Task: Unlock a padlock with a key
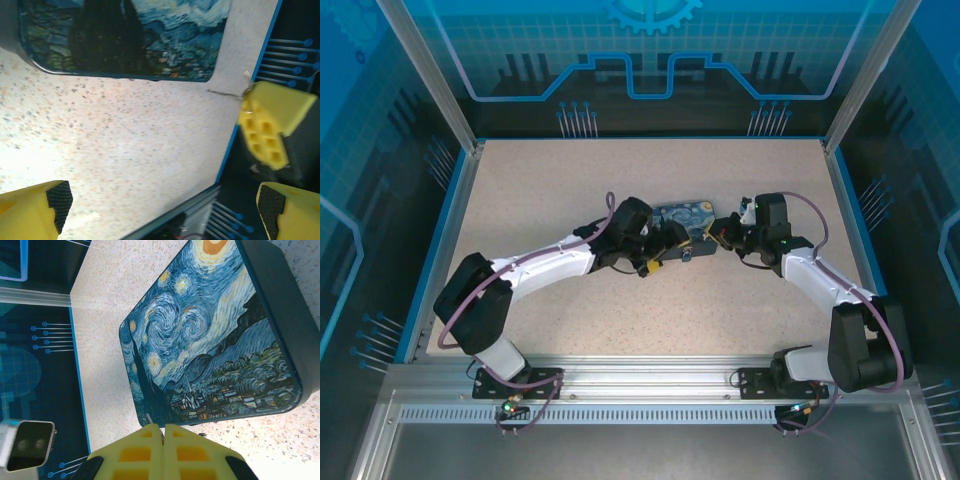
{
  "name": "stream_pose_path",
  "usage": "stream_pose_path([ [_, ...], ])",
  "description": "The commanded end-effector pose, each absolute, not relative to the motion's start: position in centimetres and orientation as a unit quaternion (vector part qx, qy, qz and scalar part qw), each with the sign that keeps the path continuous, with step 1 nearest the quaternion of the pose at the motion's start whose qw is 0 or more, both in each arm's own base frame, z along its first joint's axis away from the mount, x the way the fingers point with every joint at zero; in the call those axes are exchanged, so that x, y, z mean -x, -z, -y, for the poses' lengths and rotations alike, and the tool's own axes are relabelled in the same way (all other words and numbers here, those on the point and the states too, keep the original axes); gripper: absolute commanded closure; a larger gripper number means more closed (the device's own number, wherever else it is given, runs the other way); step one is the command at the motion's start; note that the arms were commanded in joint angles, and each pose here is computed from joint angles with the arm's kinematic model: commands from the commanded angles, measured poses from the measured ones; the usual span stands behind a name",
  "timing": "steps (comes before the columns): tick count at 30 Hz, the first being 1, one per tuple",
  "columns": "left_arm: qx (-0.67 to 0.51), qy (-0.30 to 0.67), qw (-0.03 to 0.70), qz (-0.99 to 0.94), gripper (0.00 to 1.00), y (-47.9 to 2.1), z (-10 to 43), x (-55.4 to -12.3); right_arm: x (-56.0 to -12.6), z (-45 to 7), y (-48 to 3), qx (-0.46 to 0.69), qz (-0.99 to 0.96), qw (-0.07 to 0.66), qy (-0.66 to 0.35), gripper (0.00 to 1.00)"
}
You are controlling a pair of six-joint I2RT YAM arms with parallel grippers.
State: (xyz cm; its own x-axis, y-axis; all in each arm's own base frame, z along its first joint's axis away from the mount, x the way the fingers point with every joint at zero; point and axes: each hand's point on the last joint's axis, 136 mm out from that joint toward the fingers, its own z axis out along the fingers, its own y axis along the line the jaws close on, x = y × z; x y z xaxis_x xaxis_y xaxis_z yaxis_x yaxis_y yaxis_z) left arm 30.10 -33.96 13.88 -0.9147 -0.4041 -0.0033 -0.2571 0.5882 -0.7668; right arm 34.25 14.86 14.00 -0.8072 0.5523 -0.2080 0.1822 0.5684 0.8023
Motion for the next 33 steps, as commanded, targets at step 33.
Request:
stream_pose_path([
  [33, -0.133, 0.300, 0.360, -0.873, 0.29, -5.2, 37.2, -33.2, -36.3, -14.0, -13.6, -0.232, -0.864, 0.267, -0.358, 1.00],
])
